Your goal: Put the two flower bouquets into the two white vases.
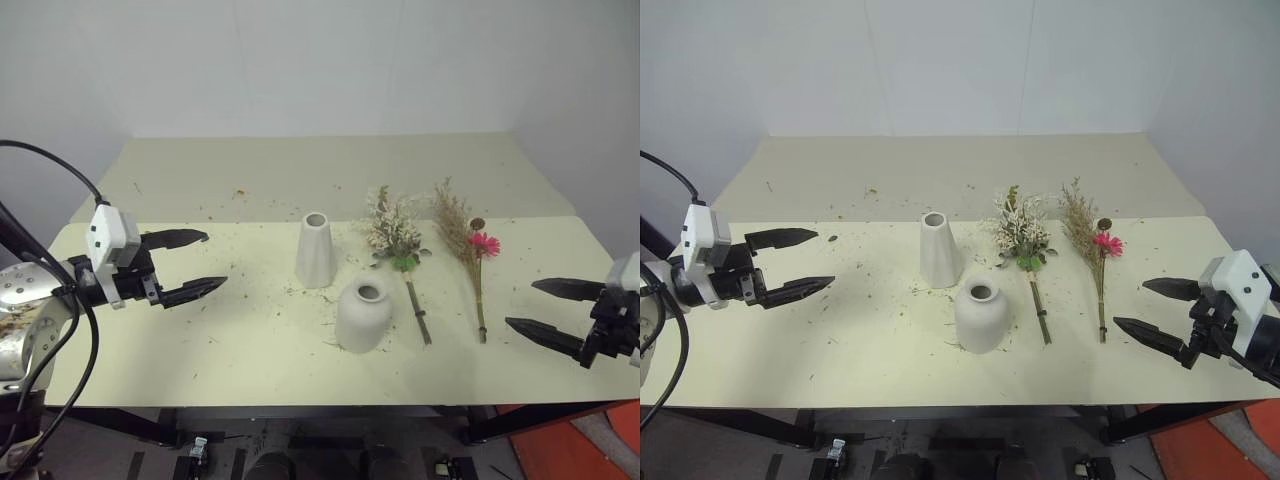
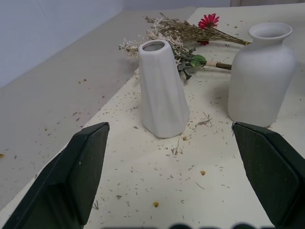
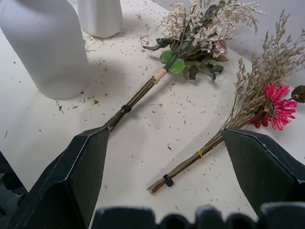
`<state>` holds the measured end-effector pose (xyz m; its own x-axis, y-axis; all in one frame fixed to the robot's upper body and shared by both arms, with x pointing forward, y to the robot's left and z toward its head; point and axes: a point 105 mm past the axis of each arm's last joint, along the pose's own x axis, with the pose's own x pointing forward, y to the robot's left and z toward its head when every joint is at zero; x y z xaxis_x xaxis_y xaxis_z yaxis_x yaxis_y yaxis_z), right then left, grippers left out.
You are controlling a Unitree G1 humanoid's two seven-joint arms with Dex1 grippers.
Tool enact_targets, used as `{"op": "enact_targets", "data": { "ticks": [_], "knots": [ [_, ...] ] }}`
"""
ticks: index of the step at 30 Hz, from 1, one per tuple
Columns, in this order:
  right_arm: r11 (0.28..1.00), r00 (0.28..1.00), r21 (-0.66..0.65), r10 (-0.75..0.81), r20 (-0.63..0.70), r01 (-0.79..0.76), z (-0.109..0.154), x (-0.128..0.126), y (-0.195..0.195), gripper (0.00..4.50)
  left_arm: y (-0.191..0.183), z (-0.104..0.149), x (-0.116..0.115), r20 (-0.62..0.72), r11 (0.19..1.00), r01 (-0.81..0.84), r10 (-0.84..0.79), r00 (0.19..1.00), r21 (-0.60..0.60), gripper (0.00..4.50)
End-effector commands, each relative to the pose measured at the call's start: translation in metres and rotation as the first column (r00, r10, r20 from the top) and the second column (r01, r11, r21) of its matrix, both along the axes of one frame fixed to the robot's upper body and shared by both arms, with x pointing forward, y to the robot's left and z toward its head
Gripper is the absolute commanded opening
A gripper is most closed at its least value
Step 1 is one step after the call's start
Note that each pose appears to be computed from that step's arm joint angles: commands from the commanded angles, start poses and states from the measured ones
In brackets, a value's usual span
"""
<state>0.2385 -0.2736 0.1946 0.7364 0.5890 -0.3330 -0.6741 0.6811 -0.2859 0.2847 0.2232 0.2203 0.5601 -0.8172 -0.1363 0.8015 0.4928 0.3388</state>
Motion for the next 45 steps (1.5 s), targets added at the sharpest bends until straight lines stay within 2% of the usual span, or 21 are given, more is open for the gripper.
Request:
{"op": "enact_targets", "data": {
  "ticks": [1,9,13,17,20,23,35,45],
  "knots": [
    [1.000,0.997,0.009,0.002,0.081,-0.003,0.019,0.000,0.001,4.46,-0.002,0.011,-0.003,0.045,1.000,0.031,-0.031,0.999,-0.001,4.50],
    [1.000,0.993,0.006,-0.016,0.117,0.015,0.022,0.009,0.003,4.46,-0.006,0.014,-0.004,0.031,0.997,0.074,-0.073,0.997,-0.003,4.50],
    [0.998,0.985,0.054,-0.048,0.167,0.040,0.032,0.017,0.006,4.46,-0.008,0.017,-0.001,0.027,0.996,0.088,-0.088,0.996,-0.004,4.50],
    [0.993,0.976,0.062,-0.109,0.188,0.099,0.037,0.028,0.007,4.46,-0.015,0.019,0.001,-0.029,0.992,0.126,-0.126,0.992,-0.002,4.50],
    [0.985,0.974,0.006,-0.173,0.146,0.174,0.033,0.040,0.009,4.46,-0.022,0.023,0.003,-0.043,0.987,0.157,-0.158,0.987,-0.011,4.50],
    [0.978,0.980,-0.058,-0.197,0.024,0.198,0.020,0.048,0.013,4.46,-0.031,0.029,0.008,-0.040,0.982,0.190,-0.191,0.981,-0.023,4.50],
    [0.938,0.917,-0.108,-0.346,-0.198,0.330,0.011,0.081,0.018,4.46,-0.049,0.040,0.015,-0.034,0.945,0.326,-0.325,0.945,0.013,4.50],
    [0.859,0.779,-0.194,-0.512,-0.361,0.474,-0.016,0.119,-0.002,4.46,-0.057,0.044,0.022,-0.015,0.929,0.370,-0.370,0.929,0.024,4.50]
  ]
}}
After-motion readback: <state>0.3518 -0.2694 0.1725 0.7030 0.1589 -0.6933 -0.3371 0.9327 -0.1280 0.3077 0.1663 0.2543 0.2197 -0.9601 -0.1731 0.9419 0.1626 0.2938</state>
